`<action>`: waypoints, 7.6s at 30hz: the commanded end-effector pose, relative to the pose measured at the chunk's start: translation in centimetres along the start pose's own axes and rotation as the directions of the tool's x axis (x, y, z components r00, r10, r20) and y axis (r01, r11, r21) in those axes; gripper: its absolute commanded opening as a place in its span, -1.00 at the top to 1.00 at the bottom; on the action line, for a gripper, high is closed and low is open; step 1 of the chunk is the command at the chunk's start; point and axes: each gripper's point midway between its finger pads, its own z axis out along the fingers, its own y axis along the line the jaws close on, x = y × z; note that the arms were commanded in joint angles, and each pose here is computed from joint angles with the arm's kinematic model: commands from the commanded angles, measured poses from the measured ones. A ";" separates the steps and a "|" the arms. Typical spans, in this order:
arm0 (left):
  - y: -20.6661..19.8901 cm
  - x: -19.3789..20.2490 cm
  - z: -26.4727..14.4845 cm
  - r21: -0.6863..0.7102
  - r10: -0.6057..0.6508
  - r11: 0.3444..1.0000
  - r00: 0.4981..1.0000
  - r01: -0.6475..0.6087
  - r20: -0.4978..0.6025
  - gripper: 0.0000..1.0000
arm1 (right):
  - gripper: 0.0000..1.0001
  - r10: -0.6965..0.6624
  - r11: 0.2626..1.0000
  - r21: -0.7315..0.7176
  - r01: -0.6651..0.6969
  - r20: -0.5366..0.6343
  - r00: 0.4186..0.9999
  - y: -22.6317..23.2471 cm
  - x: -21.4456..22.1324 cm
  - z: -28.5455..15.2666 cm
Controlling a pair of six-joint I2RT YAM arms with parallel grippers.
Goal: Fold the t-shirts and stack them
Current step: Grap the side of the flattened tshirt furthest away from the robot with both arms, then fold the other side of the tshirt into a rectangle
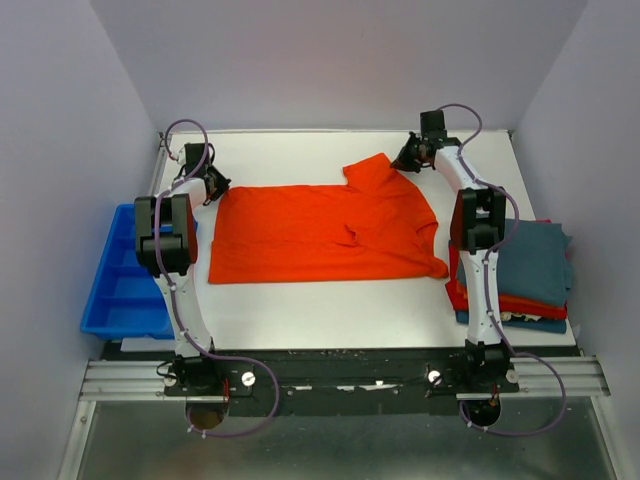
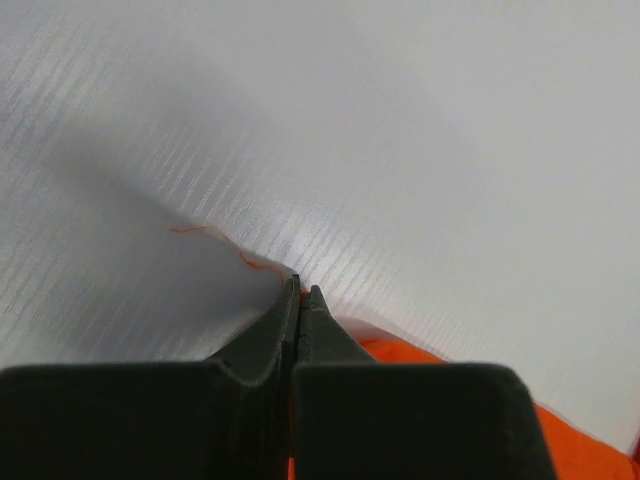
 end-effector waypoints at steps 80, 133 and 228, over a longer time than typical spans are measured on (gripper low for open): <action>4.0 -0.5 -11.5 -0.057 0.078 0.996 0.984 -0.070 0.162 1.00 | 0.99 -0.068 0.993 -0.096 0.069 0.020 0.998 0.8 9.4 -20.5; 2.1 7.8 -5.8 -0.108 0.153 0.980 0.978 -0.169 -0.143 0.05 | -0.06 -0.393 0.903 0.152 0.402 -0.087 0.916 2.7 17.0 -10.3; -19.4 37.2 -22.5 0.510 0.886 0.418 0.461 -0.752 -0.047 -0.13 | 0.97 -0.141 0.981 0.136 0.140 -0.006 0.990 -4.9 20.9 -22.2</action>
